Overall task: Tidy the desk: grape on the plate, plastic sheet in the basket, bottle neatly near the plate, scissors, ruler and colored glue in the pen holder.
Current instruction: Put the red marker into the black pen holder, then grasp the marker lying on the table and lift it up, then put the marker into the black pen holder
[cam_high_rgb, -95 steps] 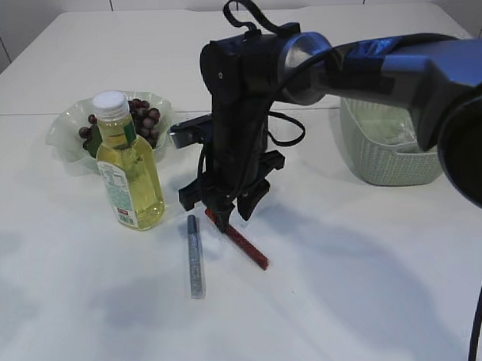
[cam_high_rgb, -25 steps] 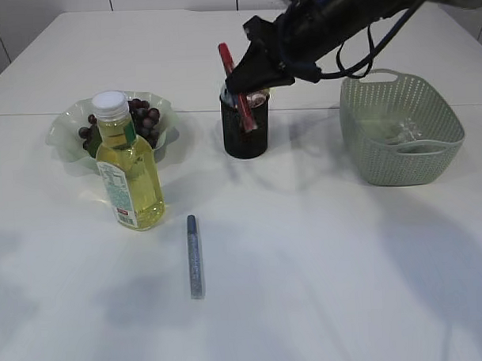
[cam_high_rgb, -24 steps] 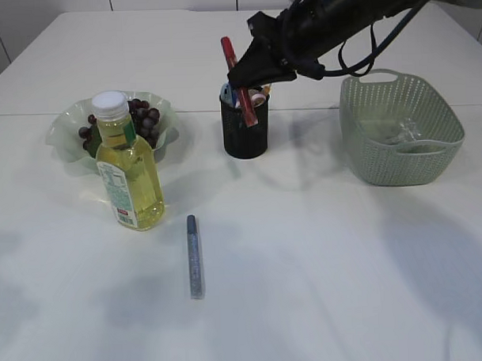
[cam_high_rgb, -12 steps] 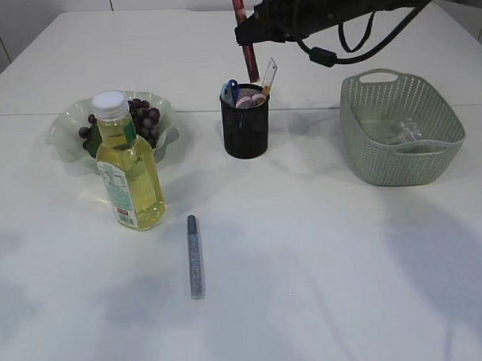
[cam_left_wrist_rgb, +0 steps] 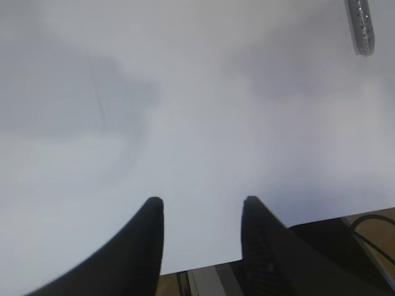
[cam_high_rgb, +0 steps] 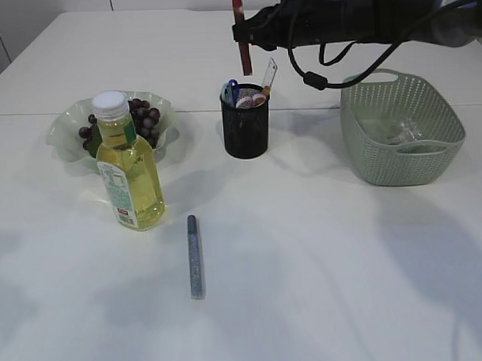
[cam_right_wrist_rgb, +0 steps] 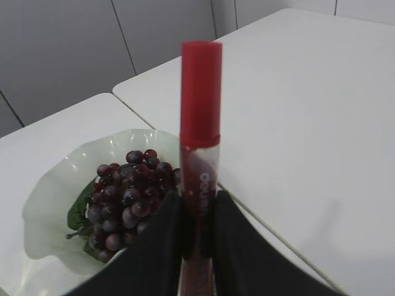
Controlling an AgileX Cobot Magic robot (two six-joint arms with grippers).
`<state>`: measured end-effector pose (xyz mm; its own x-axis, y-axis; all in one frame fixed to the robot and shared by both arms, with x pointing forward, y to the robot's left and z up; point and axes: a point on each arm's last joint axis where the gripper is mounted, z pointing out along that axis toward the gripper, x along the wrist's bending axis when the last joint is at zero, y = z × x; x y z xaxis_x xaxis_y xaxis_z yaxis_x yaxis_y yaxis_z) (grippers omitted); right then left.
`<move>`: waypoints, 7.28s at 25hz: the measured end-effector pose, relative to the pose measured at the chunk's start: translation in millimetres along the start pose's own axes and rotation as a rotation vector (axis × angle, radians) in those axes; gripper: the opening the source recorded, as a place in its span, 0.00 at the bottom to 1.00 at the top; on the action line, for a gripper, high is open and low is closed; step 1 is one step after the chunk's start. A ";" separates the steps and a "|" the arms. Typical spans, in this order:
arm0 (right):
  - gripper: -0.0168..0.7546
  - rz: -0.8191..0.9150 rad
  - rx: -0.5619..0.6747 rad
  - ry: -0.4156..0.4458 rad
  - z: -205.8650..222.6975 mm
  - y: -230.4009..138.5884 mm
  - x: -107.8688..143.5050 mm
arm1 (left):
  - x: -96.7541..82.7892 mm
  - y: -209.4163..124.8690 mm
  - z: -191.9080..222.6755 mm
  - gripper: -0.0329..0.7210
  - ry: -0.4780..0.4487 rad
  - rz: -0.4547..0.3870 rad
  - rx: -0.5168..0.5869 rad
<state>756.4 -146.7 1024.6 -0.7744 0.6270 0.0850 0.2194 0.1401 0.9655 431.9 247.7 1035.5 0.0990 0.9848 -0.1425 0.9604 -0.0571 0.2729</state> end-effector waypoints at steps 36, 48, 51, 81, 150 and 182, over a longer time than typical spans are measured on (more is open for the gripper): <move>0.43 0.232 0.638 -0.123 -71.5 62.1 86.7 | -0.2 0.7 0.0 0.45 -0.002 -0.001 -0.007; 0.43 0.373 0.829 -0.323 -45.6 56.2 169.2 | -0.2 0.8 0.0 0.45 -0.002 -0.001 -0.009; 0.43 0.409 0.835 -0.328 -37.2 53.7 188.5 | -0.2 1.0 0.0 0.45 -0.003 -0.001 -0.011; 0.43 0.684 1.066 -0.545 55.0 -78.8 221.5 | -0.8 6.9 -0.3 0.45 -0.009 -0.001 -0.076; 0.14 0.530 0.897 -0.336 26.5 -7.9 139.8 | 0.4 8.2 -0.4 0.45 0.005 0.012 -0.091; 0.14 0.098 0.168 -0.146 20.6 -5.5 -10.2 | 0.7 6.5 -0.3 0.45 0.009 0.013 -0.071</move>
<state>775.3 -138.1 1013.4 -0.6533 0.7462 0.1277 0.3939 0.1910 0.8991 438.1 248.1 1037.4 0.1089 0.9855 -0.1303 0.9380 -0.0585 0.3417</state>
